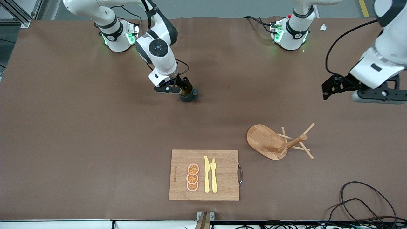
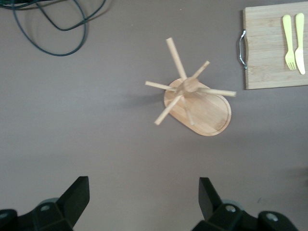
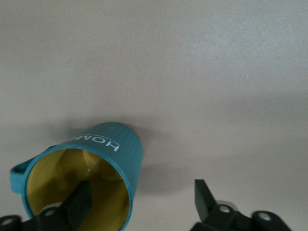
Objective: Transfer cup from left to right arm and place
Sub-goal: 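Close the right gripper on the teal mug's rim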
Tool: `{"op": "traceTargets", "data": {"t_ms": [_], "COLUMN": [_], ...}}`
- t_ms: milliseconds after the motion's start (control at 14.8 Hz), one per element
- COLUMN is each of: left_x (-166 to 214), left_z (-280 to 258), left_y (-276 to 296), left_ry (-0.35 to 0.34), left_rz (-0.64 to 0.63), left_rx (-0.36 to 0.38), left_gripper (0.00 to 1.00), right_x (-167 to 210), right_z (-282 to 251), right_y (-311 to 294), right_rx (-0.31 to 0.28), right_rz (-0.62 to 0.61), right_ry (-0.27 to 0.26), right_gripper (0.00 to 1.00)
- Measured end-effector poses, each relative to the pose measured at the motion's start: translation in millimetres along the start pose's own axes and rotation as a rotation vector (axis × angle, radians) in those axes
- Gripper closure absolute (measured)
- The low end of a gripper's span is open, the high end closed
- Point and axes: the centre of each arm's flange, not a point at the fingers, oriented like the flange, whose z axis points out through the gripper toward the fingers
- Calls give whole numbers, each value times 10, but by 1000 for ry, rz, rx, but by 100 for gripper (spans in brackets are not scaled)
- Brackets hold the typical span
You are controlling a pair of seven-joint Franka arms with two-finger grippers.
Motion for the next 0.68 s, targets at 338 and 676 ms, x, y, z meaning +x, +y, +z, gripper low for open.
{"op": "traceTargets", "data": {"t_ms": [338,676], "left_x": [-286,-353], "left_z": [-375,-416], "left_y": [-177,-288], "left_ry": [-8,-9], "left_rz": [-26,-41], "left_rx": [6,7], "left_gripper": [0,0], "right_x": [4,13], "right_z": [42,67], "right_y": [1,-8], "right_rx": [-1,4], "right_rz": [3,35], "right_ry": [-2,1], "right_gripper": [52,80]}}
